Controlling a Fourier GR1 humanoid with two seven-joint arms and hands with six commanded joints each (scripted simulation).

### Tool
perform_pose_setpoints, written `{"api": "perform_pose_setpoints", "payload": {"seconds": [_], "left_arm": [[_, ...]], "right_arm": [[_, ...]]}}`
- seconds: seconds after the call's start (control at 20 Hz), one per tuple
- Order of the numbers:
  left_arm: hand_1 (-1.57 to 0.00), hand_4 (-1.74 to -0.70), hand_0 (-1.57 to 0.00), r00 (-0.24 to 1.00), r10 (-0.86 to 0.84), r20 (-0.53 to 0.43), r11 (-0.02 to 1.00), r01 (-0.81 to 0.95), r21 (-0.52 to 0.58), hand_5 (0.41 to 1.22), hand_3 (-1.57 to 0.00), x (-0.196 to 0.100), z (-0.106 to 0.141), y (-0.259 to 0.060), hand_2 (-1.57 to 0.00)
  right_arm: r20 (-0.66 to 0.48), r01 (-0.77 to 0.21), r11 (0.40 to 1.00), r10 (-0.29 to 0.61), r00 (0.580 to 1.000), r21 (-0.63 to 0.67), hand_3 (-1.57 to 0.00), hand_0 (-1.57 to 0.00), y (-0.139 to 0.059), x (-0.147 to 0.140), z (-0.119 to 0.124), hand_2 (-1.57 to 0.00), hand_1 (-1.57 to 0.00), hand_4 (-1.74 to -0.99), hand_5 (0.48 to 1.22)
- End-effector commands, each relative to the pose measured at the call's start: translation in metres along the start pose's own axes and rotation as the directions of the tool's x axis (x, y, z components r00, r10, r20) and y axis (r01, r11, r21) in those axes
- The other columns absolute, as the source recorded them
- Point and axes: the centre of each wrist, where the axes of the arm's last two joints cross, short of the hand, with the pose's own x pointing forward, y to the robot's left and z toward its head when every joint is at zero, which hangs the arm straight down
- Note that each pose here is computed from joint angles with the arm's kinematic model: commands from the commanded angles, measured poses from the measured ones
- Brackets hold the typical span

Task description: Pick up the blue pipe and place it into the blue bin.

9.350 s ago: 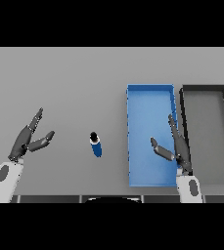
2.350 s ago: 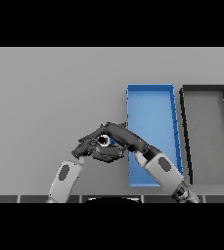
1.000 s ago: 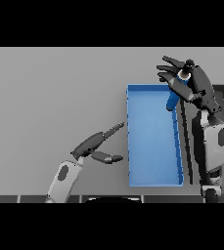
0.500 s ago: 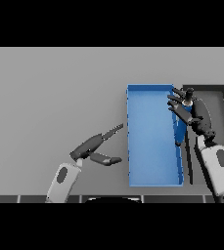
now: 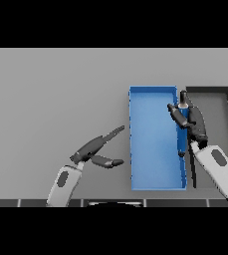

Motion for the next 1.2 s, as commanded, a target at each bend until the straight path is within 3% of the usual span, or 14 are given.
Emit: {"api": "perform_pose_setpoints", "payload": {"seconds": [0.0,0.15,0.3,0.55,0.75,1.15], "left_arm": [[0.00,-0.88,0.00,1.000,-0.001,0.009,1.000,0.001,-0.005,0.427,0.00,0.001,0.000,-0.001,0.00],[0.00,-0.88,0.00,1.000,0.001,0.020,1.000,-0.001,0.001,0.429,0.00,0.004,0.001,-0.002,0.00],[0.00,-0.89,0.00,1.000,0.005,0.004,1.000,-0.005,0.001,0.428,0.00,0.004,0.001,-0.002,0.00],[0.00,-0.89,0.00,1.000,0.000,0.008,1.000,0.000,0.003,0.428,0.00,0.003,0.002,-0.006,0.00],[0.00,-0.89,0.00,1.000,0.000,0.006,1.000,0.000,-0.001,0.429,0.00,0.001,0.004,-0.004,0.00],[0.00,-0.88,0.00,1.000,-0.004,-0.016,1.000,0.004,0.001,0.431,0.00,-0.004,-0.002,-0.005,0.00]], "right_arm": [[-0.037,-0.043,0.998,0.044,0.998,0.042,-0.32,-0.60,0.002,-0.002,-0.001,-0.55,-0.55,-1.337,1.221],[-0.198,-0.165,0.981,0.182,0.963,0.100,-0.16,-0.31,-0.006,-0.018,-0.006,-0.28,-0.28,-1.175,1.084],[-0.260,-0.249,0.951,0.291,0.920,0.182,-0.08,-0.16,-0.004,-0.023,-0.004,-0.14,-0.14,-1.083,0.934],[-0.276,-0.346,0.910,0.402,0.873,0.229,-0.03,-0.05,0.002,-0.019,-0.003,-0.05,-0.05,-1.051,0.787],[-0.283,-0.348,0.909,0.405,0.870,0.230,-0.01,-0.02,0.005,-0.017,-0.003,-0.02,-0.02,-1.033,0.696],[-0.277,-0.368,0.898,0.427,0.861,0.242,0.00,-0.01,0.005,-0.018,-0.004,-0.01,-0.01,-1.022,0.649]]}}
